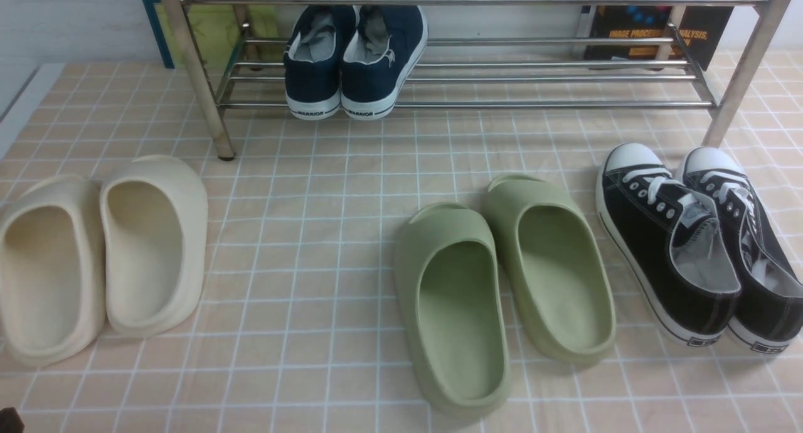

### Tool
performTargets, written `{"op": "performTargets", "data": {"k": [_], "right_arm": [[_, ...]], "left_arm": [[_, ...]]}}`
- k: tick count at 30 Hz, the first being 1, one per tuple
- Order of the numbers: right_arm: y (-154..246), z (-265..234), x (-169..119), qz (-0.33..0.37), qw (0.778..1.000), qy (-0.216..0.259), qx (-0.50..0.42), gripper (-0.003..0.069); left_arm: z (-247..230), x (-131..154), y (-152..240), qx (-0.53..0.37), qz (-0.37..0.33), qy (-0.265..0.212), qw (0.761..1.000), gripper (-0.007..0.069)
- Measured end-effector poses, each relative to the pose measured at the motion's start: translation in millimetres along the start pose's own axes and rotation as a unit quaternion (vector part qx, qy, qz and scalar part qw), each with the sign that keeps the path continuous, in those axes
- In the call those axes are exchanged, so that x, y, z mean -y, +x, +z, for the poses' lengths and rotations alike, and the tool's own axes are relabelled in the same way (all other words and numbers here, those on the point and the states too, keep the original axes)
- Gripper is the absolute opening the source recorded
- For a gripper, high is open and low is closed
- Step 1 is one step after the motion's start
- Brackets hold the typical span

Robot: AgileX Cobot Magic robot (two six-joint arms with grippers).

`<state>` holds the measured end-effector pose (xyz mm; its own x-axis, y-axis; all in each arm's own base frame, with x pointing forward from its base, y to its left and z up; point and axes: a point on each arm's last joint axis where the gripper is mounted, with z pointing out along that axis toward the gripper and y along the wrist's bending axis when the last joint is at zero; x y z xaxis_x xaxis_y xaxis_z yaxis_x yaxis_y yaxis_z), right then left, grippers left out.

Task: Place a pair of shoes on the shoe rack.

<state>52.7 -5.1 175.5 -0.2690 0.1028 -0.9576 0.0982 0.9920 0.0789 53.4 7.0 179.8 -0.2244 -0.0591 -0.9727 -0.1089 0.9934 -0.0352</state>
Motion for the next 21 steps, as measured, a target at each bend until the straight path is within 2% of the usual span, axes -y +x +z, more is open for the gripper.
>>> {"op": "performTargets", "data": {"k": [21], "right_arm": [[0.0, 0.0, 0.0, 0.0, 1.0, 0.0, 0.0, 0.0239]], "left_arm": [[0.6, 1.5, 6.7, -0.027, 0.032, 0.012, 0.999, 0.0055]]}}
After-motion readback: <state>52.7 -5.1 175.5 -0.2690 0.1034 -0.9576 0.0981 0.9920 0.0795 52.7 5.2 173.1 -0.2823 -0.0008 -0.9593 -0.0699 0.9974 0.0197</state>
